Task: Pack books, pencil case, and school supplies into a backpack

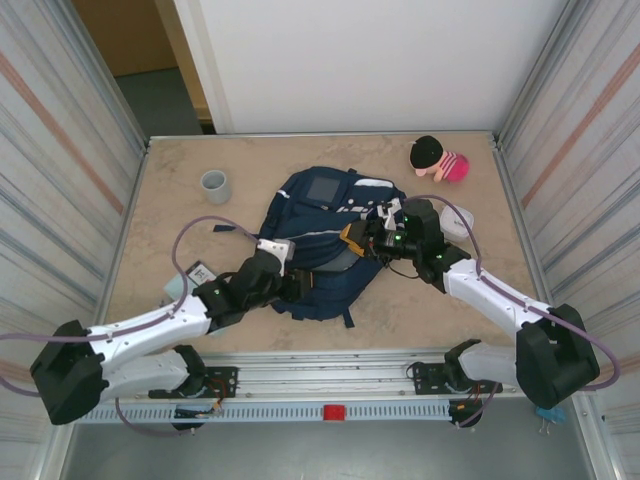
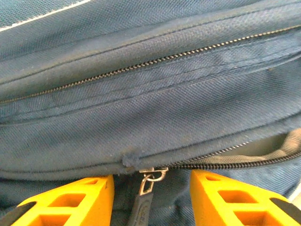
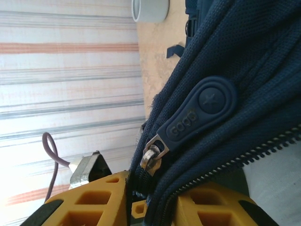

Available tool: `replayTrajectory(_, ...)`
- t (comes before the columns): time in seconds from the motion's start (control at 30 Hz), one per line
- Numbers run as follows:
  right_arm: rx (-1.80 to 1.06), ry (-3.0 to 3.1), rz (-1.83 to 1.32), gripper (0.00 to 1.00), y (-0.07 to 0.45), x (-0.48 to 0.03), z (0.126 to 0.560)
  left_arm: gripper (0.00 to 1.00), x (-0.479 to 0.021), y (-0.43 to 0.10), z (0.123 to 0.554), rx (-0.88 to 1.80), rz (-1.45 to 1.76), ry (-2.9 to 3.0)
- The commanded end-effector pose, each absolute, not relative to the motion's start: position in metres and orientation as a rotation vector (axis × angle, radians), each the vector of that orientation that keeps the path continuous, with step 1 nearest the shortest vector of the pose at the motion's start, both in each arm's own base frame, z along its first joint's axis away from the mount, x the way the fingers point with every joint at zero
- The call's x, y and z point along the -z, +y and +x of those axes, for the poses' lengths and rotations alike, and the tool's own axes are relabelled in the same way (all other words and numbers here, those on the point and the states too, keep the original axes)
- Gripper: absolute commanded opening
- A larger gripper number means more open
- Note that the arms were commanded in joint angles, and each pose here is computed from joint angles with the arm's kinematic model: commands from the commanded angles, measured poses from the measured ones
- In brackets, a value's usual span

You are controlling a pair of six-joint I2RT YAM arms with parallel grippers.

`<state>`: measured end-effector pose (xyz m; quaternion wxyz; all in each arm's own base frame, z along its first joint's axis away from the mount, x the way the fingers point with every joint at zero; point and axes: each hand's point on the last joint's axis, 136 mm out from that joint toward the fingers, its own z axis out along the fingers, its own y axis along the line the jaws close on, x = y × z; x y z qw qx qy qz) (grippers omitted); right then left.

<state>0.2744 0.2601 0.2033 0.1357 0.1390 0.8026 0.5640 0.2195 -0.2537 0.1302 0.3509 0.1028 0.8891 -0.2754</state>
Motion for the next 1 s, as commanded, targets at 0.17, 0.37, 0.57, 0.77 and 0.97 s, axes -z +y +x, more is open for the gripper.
replayTrajectory(0.17,-1.691,2.222,0.287,0.27,0.264,-0.243,0.275,0.19,-0.116,-0.248,0.228,0.581,0.283,2.352)
replayTrajectory(0.37,-1.654,2.224,0.32,0.27,0.25,-0.237,0.284,0.0,-0.124,-0.248,0.223,0.642,0.291,2.309)
replayTrajectory(0.57,-1.638,2.237,0.364,0.39,0.244,-0.227,0.29,0.0,-0.143,-0.267,0.217,0.828,0.322,2.213)
replayTrajectory(0.77,-1.669,2.237,0.453,0.52,0.263,-0.212,0.274,0.0,-0.166,-0.292,0.221,0.954,0.343,2.142)
replayTrajectory(0.97,-1.606,2.248,0.496,0.53,0.271,-0.201,0.266,0.0,-0.182,-0.315,0.218,1.018,0.393,2.107)
